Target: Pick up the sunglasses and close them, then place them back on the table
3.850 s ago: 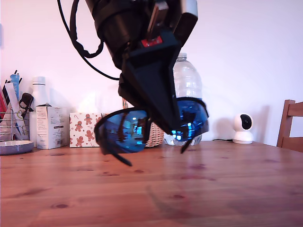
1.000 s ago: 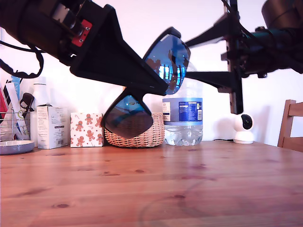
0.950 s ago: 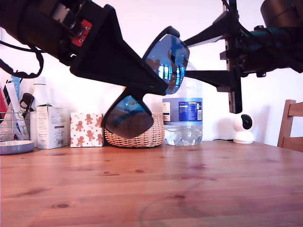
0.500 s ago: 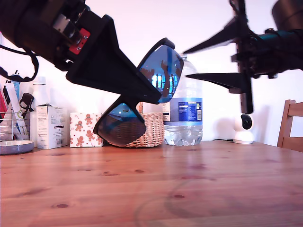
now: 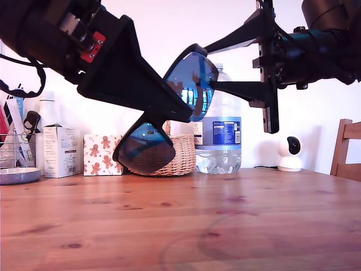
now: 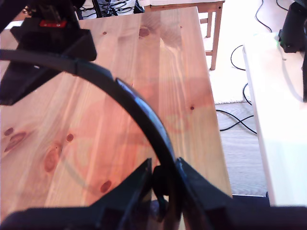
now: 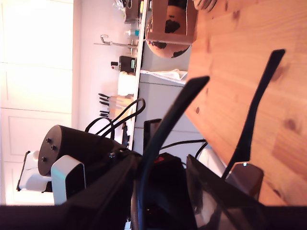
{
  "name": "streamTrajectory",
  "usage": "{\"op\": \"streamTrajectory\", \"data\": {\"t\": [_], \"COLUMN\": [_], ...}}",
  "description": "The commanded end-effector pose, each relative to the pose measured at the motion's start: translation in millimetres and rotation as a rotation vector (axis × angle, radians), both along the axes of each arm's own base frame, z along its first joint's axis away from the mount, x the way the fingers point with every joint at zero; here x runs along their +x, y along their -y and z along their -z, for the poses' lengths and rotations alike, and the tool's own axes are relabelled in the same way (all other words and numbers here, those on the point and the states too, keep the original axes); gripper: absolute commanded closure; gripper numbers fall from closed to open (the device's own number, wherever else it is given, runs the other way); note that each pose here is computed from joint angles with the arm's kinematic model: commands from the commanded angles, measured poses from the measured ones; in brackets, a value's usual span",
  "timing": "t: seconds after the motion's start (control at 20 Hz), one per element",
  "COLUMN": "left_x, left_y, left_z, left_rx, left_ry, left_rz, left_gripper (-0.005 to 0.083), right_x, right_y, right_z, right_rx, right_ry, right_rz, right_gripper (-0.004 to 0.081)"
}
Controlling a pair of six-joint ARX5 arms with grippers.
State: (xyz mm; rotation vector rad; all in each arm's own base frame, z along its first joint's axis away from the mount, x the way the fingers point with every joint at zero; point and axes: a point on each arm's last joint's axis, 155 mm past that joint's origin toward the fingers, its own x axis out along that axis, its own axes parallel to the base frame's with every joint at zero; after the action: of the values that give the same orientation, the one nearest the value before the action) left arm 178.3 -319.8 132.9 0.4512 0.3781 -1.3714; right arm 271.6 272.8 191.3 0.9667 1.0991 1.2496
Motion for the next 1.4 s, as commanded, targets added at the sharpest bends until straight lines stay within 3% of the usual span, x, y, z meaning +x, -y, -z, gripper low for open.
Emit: {"op": "streamTrajectory", "data": {"t": [0.0,0.5,0.85,1.35], "left_x": [-2.1,1.7,7.4,12.5], "left_y": [-0.9,4.4,7.2,6.6], "left_z": [1.7,-9.1,-17.1,-18.3], "left_rx": [-0.006,-0.047,-0.069,-0.062], "left_ry": [0.001,0.037,0.092,0.134], "left_rz": [0.005,0.008,0.008,0.0], "left_gripper": [0.0648,0.0648,0.0648,0.0648], "right_x": [2.7,-16.9,-31.7,-89.1], "right_y": [-2.3,-20.7,-20.8,-22.0], "right_z": [-3.1,14.5,28.8,9.0], "right_rx": [0.002,-0.051,-0.089,0.022], "right_ry": [0.019,0.015,-0.037,-0.113], "right_rz": [0.0,-0.05,-0.095,-0.37], "right_gripper": [0.0462,0.0462,0.0463,0.0464]}}
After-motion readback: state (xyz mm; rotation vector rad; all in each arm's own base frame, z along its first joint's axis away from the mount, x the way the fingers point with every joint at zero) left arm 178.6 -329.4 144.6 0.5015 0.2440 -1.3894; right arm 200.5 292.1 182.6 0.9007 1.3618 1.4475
